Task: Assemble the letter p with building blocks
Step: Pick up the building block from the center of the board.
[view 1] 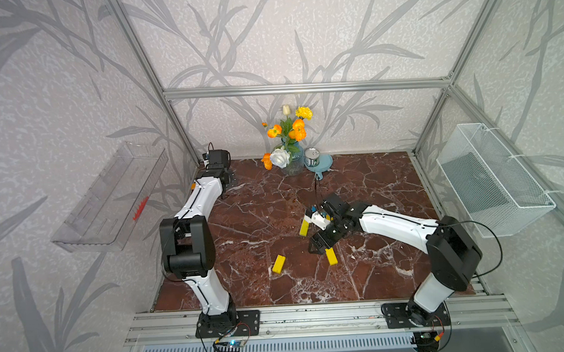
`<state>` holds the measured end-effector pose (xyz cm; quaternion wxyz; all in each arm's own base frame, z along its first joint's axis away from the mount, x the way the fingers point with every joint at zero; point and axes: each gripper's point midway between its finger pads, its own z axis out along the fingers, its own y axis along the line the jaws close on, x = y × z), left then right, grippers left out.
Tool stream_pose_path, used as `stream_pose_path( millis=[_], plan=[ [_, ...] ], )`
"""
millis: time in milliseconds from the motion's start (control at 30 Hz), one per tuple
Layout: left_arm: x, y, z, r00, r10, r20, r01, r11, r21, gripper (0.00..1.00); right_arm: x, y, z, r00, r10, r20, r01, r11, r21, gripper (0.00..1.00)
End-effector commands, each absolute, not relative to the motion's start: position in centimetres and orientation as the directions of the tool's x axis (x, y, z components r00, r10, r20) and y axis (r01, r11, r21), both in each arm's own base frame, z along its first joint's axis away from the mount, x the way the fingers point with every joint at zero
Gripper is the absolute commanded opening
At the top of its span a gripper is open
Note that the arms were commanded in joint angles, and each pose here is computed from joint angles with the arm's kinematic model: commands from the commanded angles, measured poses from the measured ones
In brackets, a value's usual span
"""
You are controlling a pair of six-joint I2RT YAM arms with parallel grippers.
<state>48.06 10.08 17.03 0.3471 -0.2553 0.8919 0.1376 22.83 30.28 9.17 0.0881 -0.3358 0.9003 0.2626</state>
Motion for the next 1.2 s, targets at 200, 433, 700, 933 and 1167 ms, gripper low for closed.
stream_pose_path(
  millis=[200,433,700,933,1167],
  plan=[
    [52.2,13.2,15.0,-0.553,-0.535,-0.639,-0.717,0.696,0.039,1.00,25.9,27.0,10.4,-0.818,-0.454,-0.354,-0.575,0.680,0.455,0.91],
    [54.6,14.6,11.2,-0.450,-0.701,-0.554,-0.799,0.592,-0.100,0.99,26.2,26.2,9.4,-0.838,-0.439,-0.324,-0.546,0.681,0.488,0.91],
    [55.3,16.2,10.3,-0.283,-0.815,-0.505,-0.820,0.479,-0.313,0.95,26.3,25.9,8.7,-0.848,-0.430,-0.309,-0.529,0.656,0.538,0.91],
    [55.6,18.0,9.3,-0.263,-0.801,-0.538,-0.849,0.457,-0.265,0.94,26.1,26.8,8.6,-0.855,-0.423,-0.301,-0.514,0.613,0.600,0.91],
    [57.1,19.4,8.2,-0.224,-0.819,-0.528,-0.866,0.416,-0.279,0.93,26.4,26.7,8.8,-0.864,-0.405,-0.299,-0.498,0.605,0.621,0.91]
  ],
)
